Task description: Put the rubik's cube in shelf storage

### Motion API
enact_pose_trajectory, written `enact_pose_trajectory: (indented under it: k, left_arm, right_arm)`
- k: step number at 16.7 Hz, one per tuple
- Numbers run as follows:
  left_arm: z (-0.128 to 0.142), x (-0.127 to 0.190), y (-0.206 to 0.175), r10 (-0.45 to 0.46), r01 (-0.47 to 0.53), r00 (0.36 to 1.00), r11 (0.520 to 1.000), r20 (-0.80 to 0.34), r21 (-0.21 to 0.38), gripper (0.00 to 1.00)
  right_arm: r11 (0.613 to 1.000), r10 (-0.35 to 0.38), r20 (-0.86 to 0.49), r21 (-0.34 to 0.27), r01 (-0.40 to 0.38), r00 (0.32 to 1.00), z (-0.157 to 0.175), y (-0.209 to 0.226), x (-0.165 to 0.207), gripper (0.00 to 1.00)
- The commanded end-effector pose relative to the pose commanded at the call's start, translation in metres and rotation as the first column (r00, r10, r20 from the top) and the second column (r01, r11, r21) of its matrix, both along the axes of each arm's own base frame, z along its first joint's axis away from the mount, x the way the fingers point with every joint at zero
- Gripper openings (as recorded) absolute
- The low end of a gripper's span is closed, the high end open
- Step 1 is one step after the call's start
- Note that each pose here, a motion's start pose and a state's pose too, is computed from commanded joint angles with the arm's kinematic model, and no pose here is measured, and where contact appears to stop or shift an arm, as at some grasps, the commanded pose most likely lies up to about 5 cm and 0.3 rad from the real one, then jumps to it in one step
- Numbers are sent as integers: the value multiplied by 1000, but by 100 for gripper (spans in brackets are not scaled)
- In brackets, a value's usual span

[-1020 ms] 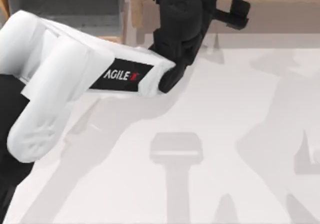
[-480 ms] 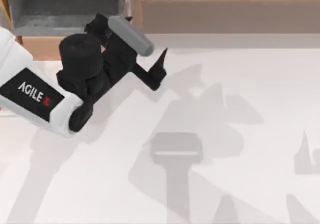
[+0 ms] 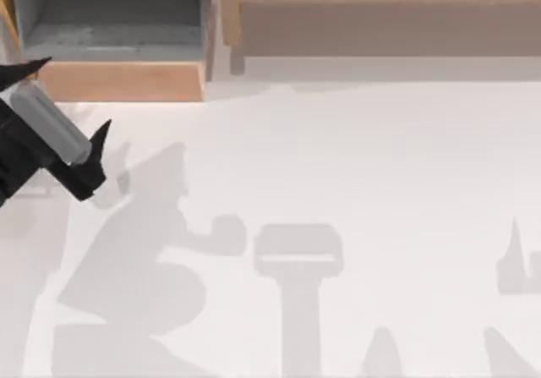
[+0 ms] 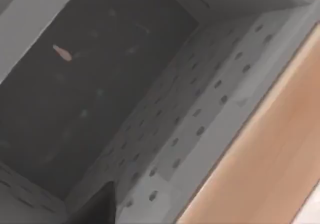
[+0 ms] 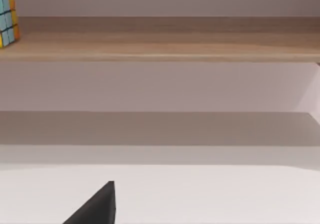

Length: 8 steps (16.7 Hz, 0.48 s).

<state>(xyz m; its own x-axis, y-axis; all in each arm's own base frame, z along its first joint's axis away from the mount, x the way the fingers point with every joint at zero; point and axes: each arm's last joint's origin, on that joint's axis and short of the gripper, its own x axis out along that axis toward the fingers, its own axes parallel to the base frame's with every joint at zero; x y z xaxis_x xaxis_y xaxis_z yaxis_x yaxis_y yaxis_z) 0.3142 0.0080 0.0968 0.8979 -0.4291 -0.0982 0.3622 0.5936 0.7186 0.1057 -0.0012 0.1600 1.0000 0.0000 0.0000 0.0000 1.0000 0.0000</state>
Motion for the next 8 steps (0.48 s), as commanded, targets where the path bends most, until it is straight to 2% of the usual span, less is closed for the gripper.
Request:
enact_pose_trajectory:
  k: [4, 8]
  left_arm:
    - [0, -36, 69, 100, -131, 984, 965, 145, 226, 100]
    - [-2, -66, 122, 182, -284, 948, 855, 261, 434, 100]
  right_arm:
    - [1000, 0, 0, 0, 0, 1000, 0, 0, 0, 100]
    - [1000, 0, 0, 0, 0, 1000, 0, 0, 0, 100]
